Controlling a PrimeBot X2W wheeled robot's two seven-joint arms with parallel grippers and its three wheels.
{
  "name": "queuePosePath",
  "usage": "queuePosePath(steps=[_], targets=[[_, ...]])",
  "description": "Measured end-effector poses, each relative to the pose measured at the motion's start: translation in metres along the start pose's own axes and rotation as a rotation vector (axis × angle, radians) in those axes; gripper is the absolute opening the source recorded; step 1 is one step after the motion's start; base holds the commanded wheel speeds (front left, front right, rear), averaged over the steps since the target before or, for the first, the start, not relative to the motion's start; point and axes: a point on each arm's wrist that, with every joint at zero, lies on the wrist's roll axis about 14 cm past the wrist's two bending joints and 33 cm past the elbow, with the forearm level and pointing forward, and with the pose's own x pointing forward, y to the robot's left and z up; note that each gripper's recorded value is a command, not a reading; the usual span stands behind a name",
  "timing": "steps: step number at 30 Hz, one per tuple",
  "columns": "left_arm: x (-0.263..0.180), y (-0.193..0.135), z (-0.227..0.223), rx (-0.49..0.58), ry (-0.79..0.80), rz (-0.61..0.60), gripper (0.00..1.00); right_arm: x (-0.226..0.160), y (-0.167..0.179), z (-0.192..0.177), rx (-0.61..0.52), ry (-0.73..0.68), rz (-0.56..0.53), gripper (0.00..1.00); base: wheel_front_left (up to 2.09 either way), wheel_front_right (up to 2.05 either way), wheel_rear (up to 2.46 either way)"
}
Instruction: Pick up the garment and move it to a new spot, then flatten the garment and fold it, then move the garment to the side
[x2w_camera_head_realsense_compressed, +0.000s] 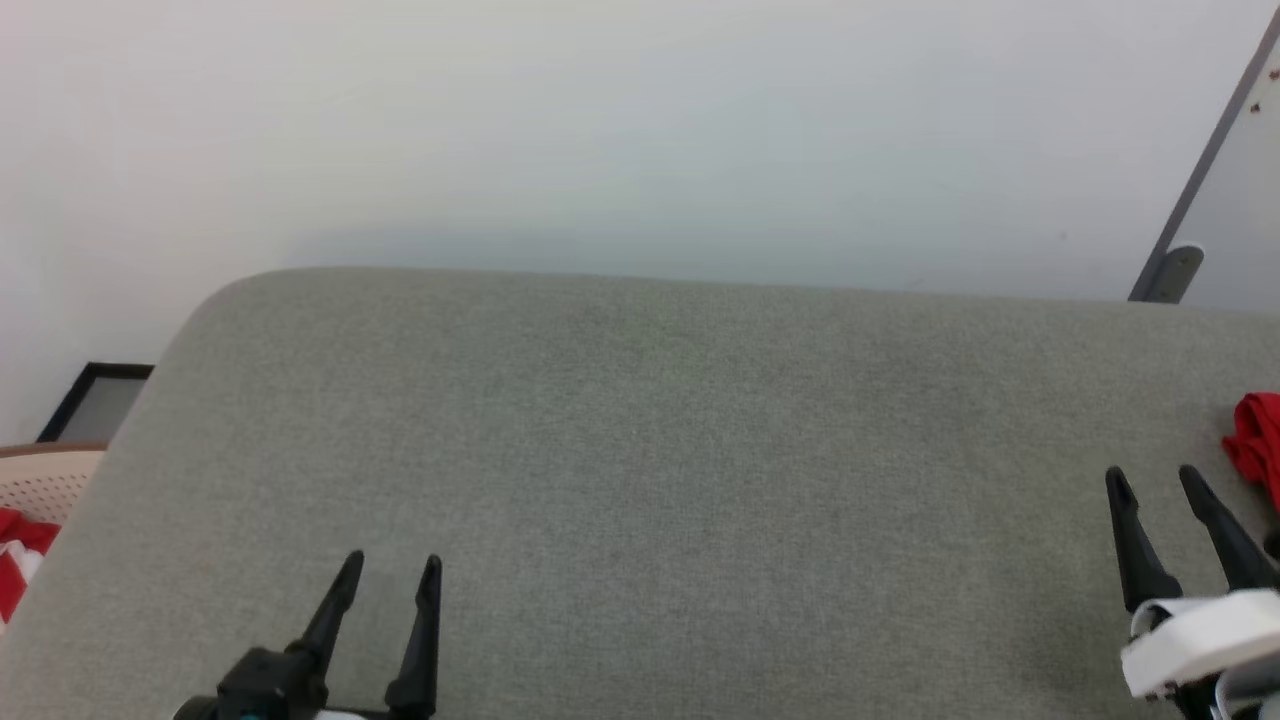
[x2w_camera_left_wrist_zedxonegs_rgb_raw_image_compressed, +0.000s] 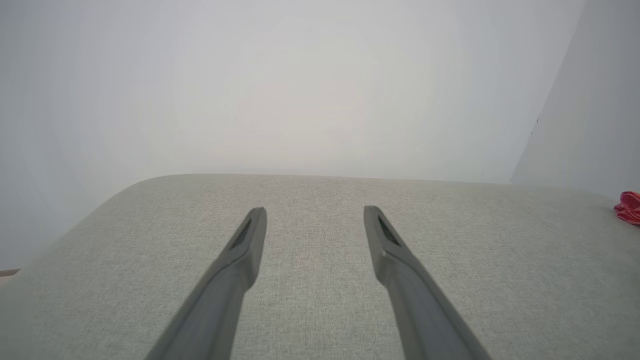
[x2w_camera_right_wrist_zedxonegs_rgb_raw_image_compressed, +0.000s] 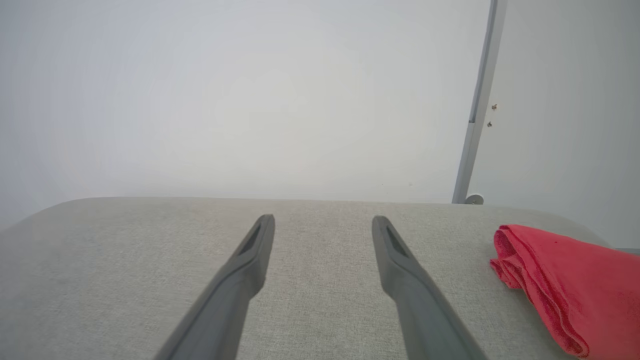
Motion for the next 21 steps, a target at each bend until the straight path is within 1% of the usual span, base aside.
queuePosePath(steps=[4,12,21], targets=[[-0.010,0.000,0.000,-0.006,0.000,0.006,1.00,-0.014,0.002,0.005,0.010,-0.032,-0.009,1.00,0.00,0.00,0.00],[-0.018,-0.008,-0.002,-0.013,0.006,-0.017,1.00,-0.038,-0.009,0.014,0.023,-0.078,-0.069,1.00,0.00,0.00,0.00],[-0.025,-0.006,0.000,-0.017,0.001,-0.006,1.00,-0.055,-0.009,0.012,0.041,-0.083,-0.097,1.00,0.00,0.00,0.00]])
